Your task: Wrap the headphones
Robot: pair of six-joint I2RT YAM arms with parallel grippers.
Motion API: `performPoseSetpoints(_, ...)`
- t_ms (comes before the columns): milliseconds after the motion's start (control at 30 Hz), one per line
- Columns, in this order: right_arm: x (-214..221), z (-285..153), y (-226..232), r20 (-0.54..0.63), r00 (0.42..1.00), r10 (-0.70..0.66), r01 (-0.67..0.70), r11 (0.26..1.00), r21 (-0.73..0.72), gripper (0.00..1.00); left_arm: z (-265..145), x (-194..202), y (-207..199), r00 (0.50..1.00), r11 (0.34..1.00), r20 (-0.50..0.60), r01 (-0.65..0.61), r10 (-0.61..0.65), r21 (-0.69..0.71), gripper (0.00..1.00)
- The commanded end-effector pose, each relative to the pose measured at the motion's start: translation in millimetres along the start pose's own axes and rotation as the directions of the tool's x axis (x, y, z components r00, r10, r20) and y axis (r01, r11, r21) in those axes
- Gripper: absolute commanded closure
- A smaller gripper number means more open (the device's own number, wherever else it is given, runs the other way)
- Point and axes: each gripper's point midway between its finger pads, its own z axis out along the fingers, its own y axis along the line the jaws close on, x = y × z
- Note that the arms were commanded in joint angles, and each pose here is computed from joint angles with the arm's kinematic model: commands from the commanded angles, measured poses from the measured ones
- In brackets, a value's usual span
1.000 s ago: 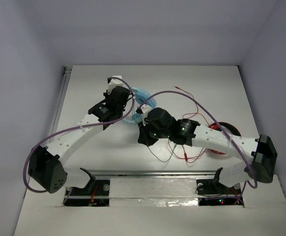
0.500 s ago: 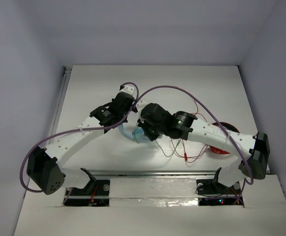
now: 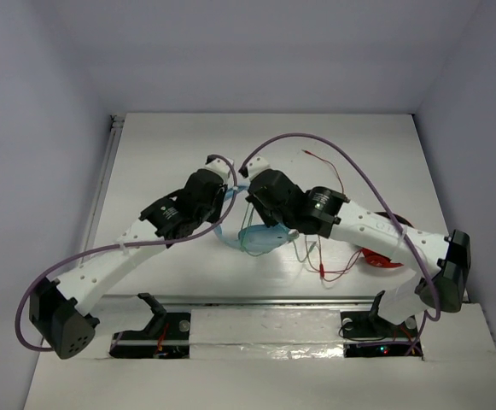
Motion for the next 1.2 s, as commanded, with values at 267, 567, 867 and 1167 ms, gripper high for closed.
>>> performPoseSetpoints(267, -80, -16, -76, 0.329, 0.922, 0.203, -0.274, 0.944, 0.184, 0.73, -22, -2, -31, 0.999, 0.98, 0.047, -0.022, 0.013, 0.198, 1.0)
performPoseSetpoints(567, -94, -16, -92, 0.395, 0.867, 0.304, -0.371, 0.923, 0.104, 0.65, -6, 12, -21, 1.0, 0.99, -0.012, 0.003, -0.001, 0.14, 1.0)
performPoseSetpoints(867, -101, -12, -57, 0.353, 0.858, 0.372, -0.348, 0.928, -0.134, 0.68, -4, 3, -17, 1.0, 0.993, -0.003, 0.021, -0.02, 0.117, 1.0)
performPoseSetpoints(1167, -107, -27, -81, 0.408, 0.838, 0.362, -0.365, 0.928, -0.074, 1.0, -9, 1, -27, 1.0, 0.983, 0.011, 0.02, -0.022, 0.184, 1.0)
